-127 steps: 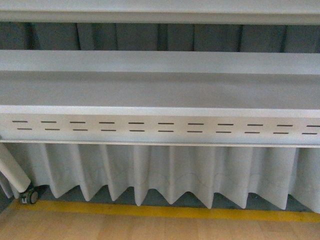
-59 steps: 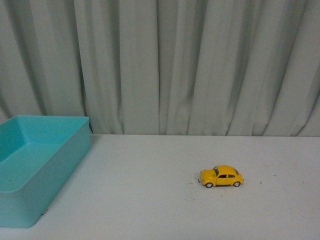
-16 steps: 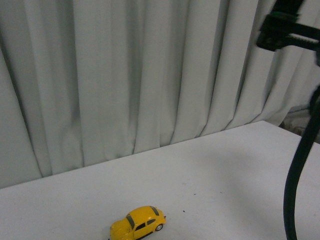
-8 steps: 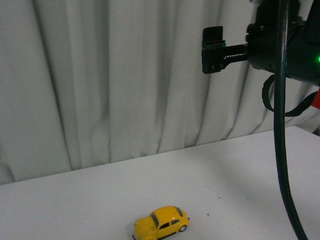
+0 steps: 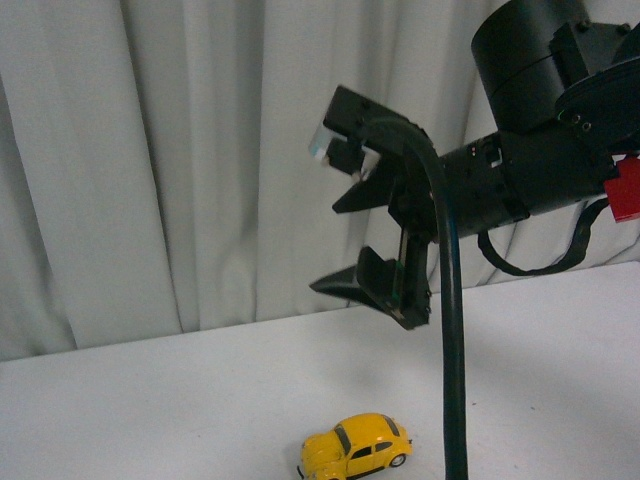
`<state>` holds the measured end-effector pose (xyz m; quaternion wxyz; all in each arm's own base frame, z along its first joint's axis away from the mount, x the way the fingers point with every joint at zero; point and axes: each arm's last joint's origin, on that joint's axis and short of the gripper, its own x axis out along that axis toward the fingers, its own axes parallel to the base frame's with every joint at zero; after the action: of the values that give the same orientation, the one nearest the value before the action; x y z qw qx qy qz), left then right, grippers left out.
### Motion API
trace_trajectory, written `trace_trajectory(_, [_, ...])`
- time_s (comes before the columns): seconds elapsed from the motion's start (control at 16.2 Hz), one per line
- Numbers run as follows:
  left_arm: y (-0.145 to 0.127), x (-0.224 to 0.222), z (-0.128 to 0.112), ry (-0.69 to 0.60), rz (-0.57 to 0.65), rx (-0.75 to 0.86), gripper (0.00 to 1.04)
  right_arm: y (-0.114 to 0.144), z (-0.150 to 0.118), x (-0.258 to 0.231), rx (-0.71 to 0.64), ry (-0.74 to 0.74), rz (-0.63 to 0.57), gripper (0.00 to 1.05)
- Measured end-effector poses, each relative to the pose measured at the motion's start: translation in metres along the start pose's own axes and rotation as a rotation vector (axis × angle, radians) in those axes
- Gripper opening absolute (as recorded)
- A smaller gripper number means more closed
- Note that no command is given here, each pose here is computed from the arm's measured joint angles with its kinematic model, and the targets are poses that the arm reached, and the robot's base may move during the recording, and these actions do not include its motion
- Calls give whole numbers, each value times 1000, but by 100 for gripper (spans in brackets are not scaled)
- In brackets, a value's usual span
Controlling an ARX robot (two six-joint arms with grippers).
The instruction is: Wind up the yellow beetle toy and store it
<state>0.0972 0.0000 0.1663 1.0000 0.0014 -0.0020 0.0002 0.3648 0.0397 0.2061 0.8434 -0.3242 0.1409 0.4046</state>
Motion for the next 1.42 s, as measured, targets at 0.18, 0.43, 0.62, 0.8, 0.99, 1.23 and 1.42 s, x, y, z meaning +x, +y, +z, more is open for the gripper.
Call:
trace_trajectory(0.18, [0,0,0,0,0,0,98,2,-17,13,-126,132,202,98])
trace_trajectory(0.43, [0,0,0,0,0,0,98,7,-33,24,-232,282,436,98])
trace_trajectory(0.62, [0,0,0,0,0,0,98,14,-47,37,-324,328,537,98])
trace_trajectory(0.8, [0,0,0,0,0,0,98,17,-56,55,-367,317,568,98])
trace_trajectory(0.99, [0,0,0,0,0,0,98,21,-58,70,-370,308,600,98])
trace_trajectory(1.23, [0,0,0,0,0,0,98,27,-65,78,-348,354,661,98])
trace_trajectory(1.42, [0,0,0,0,0,0,98,30,-73,82,-346,385,677,98])
